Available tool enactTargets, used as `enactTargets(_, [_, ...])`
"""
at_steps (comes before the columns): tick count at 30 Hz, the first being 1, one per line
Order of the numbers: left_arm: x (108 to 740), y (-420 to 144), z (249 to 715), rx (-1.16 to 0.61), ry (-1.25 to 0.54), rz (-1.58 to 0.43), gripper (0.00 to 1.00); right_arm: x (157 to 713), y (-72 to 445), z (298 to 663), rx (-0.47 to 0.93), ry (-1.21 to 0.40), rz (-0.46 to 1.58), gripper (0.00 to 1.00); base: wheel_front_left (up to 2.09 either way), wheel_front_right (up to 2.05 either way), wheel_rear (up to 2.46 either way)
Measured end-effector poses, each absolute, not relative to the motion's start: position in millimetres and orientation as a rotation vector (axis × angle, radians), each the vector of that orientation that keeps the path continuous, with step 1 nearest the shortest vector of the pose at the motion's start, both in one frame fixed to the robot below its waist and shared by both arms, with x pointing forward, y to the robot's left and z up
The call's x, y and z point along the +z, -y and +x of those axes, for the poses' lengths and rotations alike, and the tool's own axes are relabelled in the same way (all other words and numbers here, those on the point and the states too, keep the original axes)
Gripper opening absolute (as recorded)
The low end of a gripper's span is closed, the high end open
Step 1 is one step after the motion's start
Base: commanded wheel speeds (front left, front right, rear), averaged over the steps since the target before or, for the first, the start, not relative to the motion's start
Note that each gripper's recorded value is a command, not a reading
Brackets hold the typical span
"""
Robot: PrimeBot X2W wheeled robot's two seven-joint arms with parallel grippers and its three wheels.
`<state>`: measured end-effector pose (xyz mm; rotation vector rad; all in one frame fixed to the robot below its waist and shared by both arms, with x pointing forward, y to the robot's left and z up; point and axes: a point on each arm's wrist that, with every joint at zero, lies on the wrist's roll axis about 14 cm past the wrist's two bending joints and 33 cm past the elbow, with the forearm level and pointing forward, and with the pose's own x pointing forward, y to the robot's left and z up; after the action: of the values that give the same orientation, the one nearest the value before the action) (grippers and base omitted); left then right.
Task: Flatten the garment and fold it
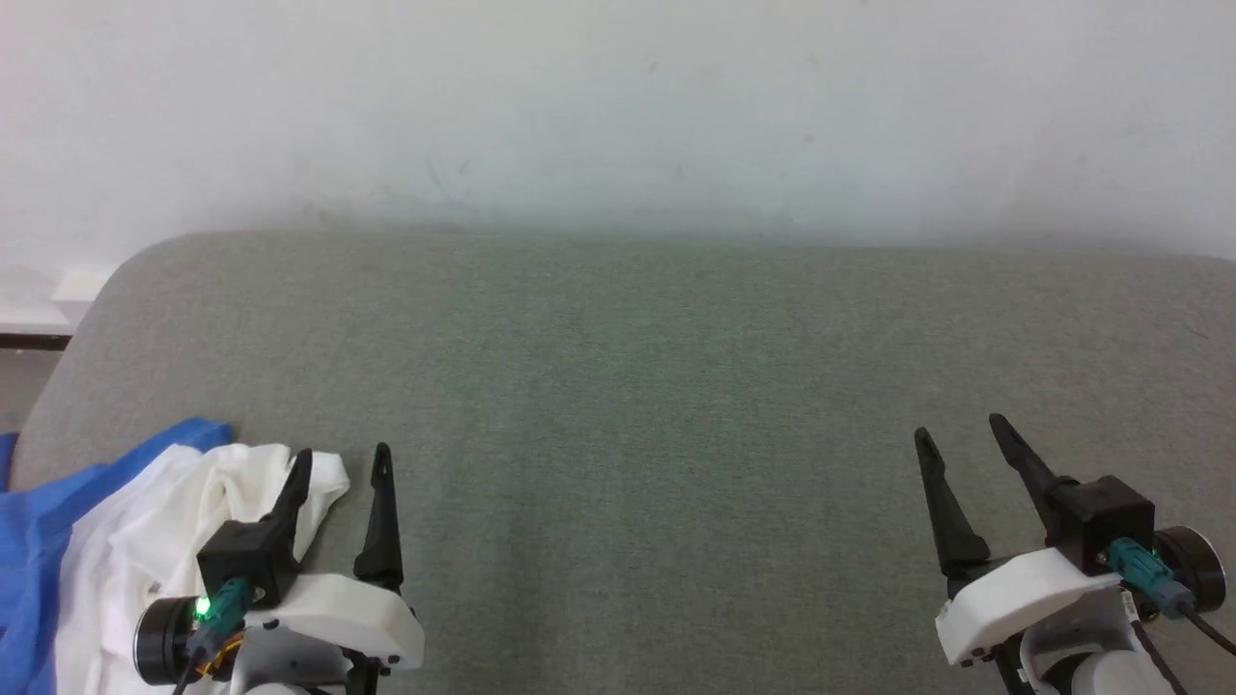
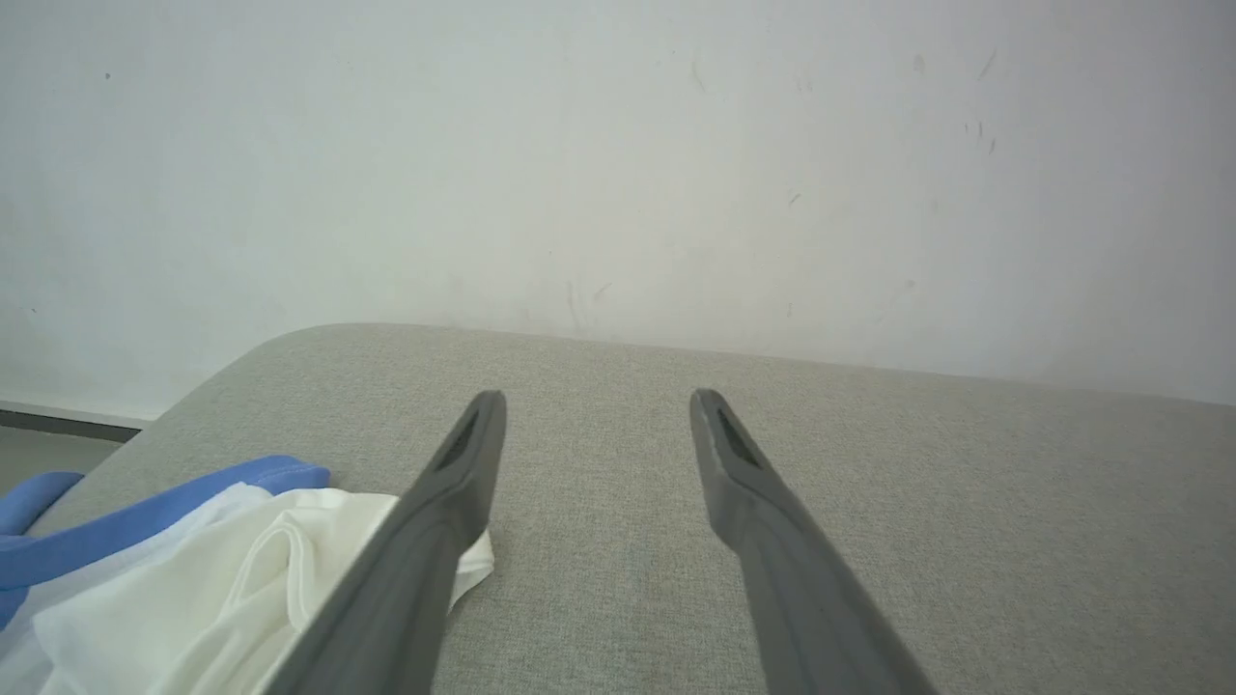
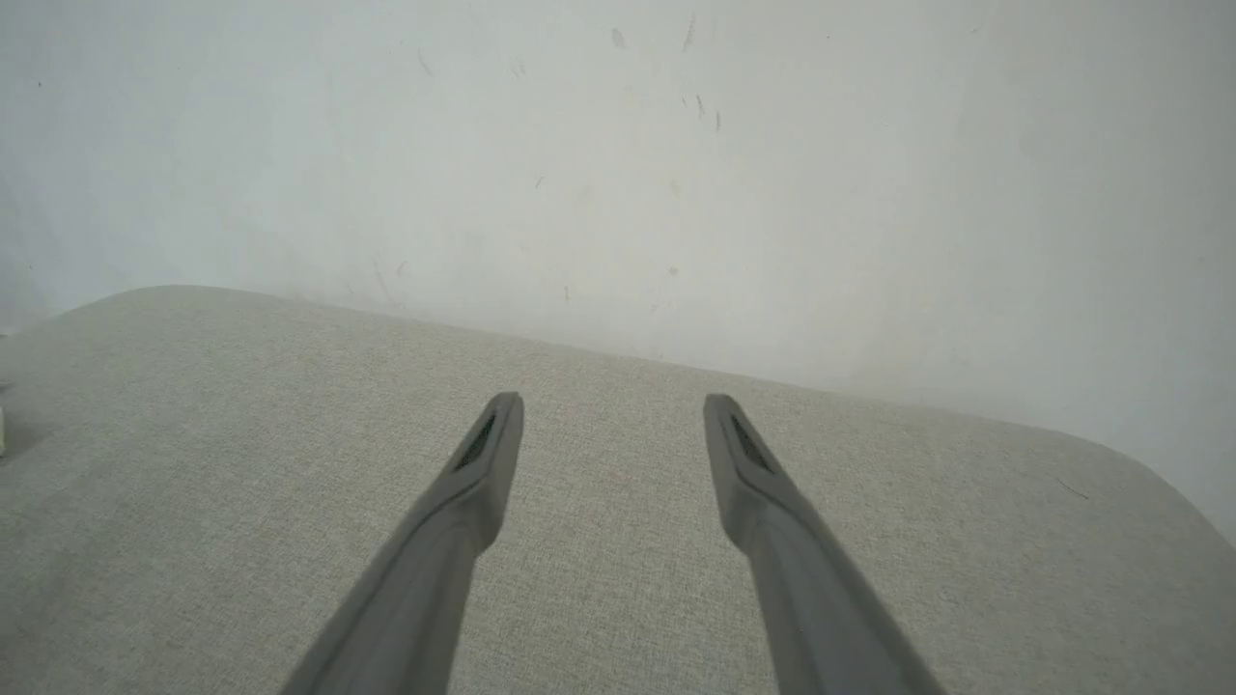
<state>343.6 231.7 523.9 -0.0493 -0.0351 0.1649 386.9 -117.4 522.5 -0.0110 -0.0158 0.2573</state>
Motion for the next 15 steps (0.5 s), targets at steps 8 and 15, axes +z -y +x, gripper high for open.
enactTargets(8, [522.8,-255.4,328.2,0.239,0.044,-0.066,1.00,524.0,94.8,392.9,0.322,0.025,-0.007,1.00,0.00,0.00,0.00])
enactTargets(15, [522.3,-277.3,312.4,0.314,0.056,-0.081,1.00,527.3,71.9,398.3,0.385,0.037,0.004,1.00,0.00,0.00,0.00])
